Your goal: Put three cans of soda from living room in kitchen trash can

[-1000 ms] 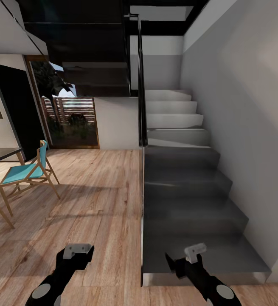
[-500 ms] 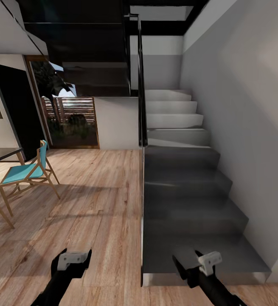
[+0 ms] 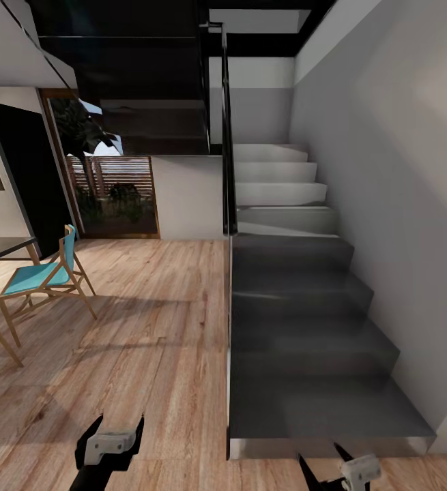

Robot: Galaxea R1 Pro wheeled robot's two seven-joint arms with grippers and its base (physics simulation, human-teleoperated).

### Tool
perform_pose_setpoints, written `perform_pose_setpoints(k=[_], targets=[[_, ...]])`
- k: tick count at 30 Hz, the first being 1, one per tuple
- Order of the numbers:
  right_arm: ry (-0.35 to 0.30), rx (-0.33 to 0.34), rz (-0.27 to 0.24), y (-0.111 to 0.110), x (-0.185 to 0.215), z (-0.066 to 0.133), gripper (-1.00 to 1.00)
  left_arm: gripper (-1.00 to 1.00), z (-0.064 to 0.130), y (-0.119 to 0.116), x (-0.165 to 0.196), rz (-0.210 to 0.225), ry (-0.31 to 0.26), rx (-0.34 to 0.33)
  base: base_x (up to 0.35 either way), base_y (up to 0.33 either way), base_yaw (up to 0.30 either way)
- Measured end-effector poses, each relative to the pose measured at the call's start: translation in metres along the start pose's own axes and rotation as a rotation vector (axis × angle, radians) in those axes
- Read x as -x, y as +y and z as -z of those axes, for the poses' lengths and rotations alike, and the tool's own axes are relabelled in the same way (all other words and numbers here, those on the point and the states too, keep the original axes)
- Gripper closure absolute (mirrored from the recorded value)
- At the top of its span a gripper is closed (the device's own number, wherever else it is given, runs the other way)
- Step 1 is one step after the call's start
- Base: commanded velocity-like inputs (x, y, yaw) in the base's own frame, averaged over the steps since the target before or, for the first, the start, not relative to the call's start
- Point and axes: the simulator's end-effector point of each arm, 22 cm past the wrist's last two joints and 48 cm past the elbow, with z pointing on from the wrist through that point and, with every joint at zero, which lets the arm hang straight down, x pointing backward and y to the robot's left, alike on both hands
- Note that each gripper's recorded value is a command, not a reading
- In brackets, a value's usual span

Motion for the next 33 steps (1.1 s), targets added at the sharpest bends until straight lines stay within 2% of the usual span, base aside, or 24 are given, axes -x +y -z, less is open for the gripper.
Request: perform_pose_setpoints(k=[6, 20, 28, 33], targets=[[-0.042, -0.057, 0.016, -0.023, -0.016, 0.012, -1.00, -1.00, 0.005, 0.001, -0.034, 0.004, 0.044, 0.003, 0.000, 0.000, 0.000], [-0.054, -0.080, 0.020, -0.033, -0.022, 0.018, -1.00, -1.00, 0.012, 0.003, -0.054, 0.001, 0.022, 0.006, 0.000, 0.000, 0.000], [-0.043, -0.104, 0.032, -0.052, -0.026, 0.024, -1.00, -1.00, 0.017, 0.003, -0.074, 0.002, 0.061, 0.007, 0.000, 0.000, 0.000], [-0.040, -0.110, 0.037, -0.058, -0.026, 0.026, -1.00, -1.00, 0.023, 0.003, -0.097, 0.004, 0.110, 0.007, 0.000, 0.000, 0.000]])
